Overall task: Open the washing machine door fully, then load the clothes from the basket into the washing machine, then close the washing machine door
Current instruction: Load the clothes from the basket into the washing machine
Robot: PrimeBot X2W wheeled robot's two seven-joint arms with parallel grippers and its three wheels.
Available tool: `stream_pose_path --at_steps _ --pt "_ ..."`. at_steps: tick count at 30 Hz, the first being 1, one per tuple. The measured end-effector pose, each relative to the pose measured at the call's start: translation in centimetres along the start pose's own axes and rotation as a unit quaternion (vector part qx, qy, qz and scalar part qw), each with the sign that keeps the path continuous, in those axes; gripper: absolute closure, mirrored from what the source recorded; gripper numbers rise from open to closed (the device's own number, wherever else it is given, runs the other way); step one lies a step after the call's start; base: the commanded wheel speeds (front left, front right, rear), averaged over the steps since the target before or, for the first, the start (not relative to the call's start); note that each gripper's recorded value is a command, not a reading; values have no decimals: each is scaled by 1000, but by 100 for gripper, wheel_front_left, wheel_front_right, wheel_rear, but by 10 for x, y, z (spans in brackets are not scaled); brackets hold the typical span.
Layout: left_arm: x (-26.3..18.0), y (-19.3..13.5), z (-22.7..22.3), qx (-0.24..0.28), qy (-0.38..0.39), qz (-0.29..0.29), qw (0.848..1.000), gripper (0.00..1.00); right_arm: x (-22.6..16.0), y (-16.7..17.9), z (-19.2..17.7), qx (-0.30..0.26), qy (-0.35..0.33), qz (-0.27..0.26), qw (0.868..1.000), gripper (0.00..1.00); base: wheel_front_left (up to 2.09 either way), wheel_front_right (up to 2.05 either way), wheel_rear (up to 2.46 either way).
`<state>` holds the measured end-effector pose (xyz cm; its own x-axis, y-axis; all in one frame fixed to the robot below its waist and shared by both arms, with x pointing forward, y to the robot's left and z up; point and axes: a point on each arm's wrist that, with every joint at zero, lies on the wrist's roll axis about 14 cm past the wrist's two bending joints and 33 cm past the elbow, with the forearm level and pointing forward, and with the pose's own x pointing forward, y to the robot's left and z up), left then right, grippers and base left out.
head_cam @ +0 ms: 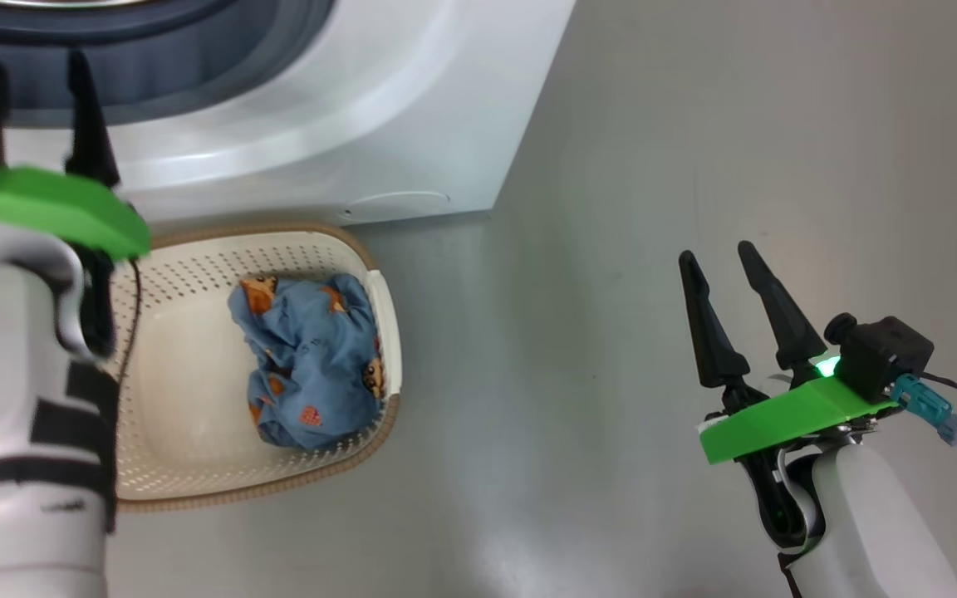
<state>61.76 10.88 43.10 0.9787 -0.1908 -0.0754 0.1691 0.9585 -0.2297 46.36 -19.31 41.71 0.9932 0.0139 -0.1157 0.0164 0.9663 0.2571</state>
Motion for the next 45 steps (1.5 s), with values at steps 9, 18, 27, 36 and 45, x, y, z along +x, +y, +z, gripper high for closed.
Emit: stream_pose_path --at_steps 9,18,27,36,45 --pt "-55 10 -7 -7 7 23 1000 0 -13 5 3 -1 2 6 1000 0 0 0 0" --pt "-110 20 -1 -2 2 46 999 0 -33 7 9 -5 0 11 1000 0 0 0 0" --pt "-161 26 5 9 -3 59 998 0 -53 13 17 -8 -6 20 1000 0 0 0 0" --pt "-206 27 3 16 -1 68 998 0 -70 10 25 -13 -14 21 1000 0 0 0 0" --pt "-240 32 5 19 -7 82 996 0 -84 10 25 -12 -16 20 1000 0 0 0 0"
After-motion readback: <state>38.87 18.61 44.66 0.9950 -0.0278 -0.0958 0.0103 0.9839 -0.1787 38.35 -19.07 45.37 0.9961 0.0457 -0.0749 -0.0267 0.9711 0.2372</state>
